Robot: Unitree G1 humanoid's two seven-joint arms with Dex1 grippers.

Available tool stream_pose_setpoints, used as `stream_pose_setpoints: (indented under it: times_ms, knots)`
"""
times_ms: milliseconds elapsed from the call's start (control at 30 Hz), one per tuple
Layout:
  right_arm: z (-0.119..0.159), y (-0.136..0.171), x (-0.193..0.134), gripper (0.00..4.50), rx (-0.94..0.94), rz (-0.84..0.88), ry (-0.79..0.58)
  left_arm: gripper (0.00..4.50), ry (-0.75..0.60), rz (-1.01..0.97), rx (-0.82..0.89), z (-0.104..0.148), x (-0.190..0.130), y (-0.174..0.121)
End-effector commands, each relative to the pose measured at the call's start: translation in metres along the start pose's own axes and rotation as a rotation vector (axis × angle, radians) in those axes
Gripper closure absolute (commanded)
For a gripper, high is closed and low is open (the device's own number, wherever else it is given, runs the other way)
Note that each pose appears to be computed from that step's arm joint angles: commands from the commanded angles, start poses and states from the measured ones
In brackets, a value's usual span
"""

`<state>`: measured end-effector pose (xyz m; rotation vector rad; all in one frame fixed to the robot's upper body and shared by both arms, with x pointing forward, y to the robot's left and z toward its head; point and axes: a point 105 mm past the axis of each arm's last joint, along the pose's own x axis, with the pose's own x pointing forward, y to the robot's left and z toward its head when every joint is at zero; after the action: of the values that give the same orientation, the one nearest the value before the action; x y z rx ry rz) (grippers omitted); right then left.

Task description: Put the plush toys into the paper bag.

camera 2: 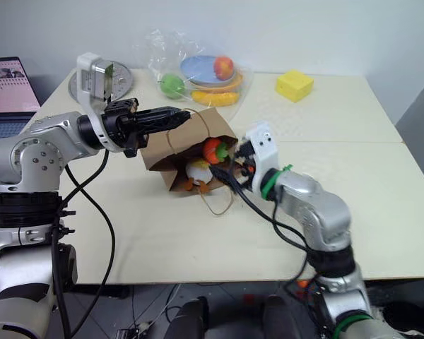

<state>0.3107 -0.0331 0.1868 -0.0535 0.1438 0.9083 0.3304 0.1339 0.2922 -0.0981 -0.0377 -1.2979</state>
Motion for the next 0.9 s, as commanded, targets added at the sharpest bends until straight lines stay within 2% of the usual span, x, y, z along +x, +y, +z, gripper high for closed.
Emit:
stream_pose_setpoints:
  times_ms: [33,233,467,567,900]
  knots:
    - [-0.015,0.046,0.001,0.05,-0.017,0.199,0.034,4.5,-0.019,-0.013,0.042,0.012,-0.002,-0.006]
    - [-0.034,0.042,0.028,0.05,0.074,0.138,0.064,4.5,-0.018,-0.015,0.041,0.012,-0.001,-0.007]
    - [-0.052,0.032,0.044,0.05,0.064,0.105,0.136,4.5,-0.015,-0.013,0.042,0.011,-0.002,-0.008]
    - [-0.057,0.035,0.048,0.64,0.056,0.129,0.15,4.5,-0.02,-0.007,0.044,0.012,-0.004,-0.01]
    - [-0.052,0.021,0.041,4.24,0.004,0.096,0.113,4.5,-0.025,0.013,0.048,0.012,-0.007,-0.01]
